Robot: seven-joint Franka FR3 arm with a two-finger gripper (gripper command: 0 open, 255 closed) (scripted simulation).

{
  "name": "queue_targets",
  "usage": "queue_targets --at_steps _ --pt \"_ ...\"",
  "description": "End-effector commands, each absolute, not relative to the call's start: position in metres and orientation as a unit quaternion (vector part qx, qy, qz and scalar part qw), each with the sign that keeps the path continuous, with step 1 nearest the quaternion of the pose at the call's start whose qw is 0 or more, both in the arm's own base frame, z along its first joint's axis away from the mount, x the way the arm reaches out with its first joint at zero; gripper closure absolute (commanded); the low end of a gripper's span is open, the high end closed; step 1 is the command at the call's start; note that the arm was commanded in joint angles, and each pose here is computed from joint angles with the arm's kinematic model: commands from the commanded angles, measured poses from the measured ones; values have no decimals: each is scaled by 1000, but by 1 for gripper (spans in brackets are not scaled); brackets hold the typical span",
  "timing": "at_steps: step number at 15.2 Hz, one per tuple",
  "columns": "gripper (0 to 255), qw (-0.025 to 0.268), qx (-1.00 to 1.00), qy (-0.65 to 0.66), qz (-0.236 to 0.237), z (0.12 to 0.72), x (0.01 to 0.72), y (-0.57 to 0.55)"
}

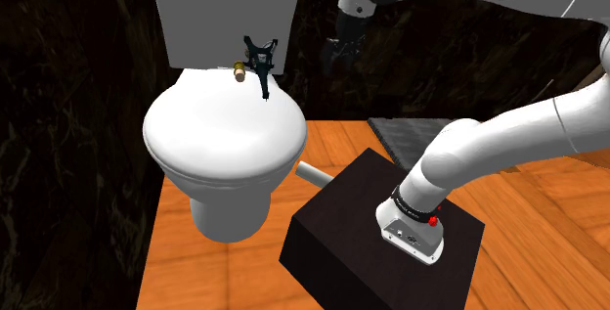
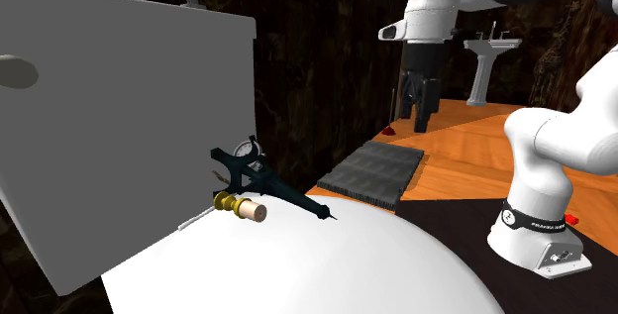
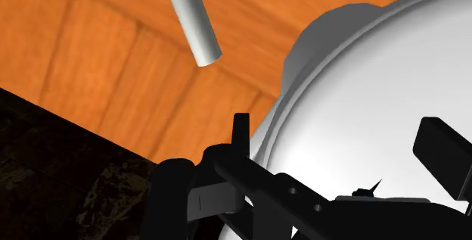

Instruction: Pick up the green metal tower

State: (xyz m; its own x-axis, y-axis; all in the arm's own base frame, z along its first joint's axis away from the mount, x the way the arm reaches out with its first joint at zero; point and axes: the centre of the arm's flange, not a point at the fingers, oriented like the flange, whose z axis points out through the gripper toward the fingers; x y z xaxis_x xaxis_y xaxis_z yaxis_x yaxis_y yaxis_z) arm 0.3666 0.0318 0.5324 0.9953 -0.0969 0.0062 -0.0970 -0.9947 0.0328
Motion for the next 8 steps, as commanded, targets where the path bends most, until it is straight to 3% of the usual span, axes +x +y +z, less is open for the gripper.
queue_targets --at_steps 1,8 --pt "0 20 997 -68 15 519 390 39" --pt "0 33 989 -135 56 482 462 59"
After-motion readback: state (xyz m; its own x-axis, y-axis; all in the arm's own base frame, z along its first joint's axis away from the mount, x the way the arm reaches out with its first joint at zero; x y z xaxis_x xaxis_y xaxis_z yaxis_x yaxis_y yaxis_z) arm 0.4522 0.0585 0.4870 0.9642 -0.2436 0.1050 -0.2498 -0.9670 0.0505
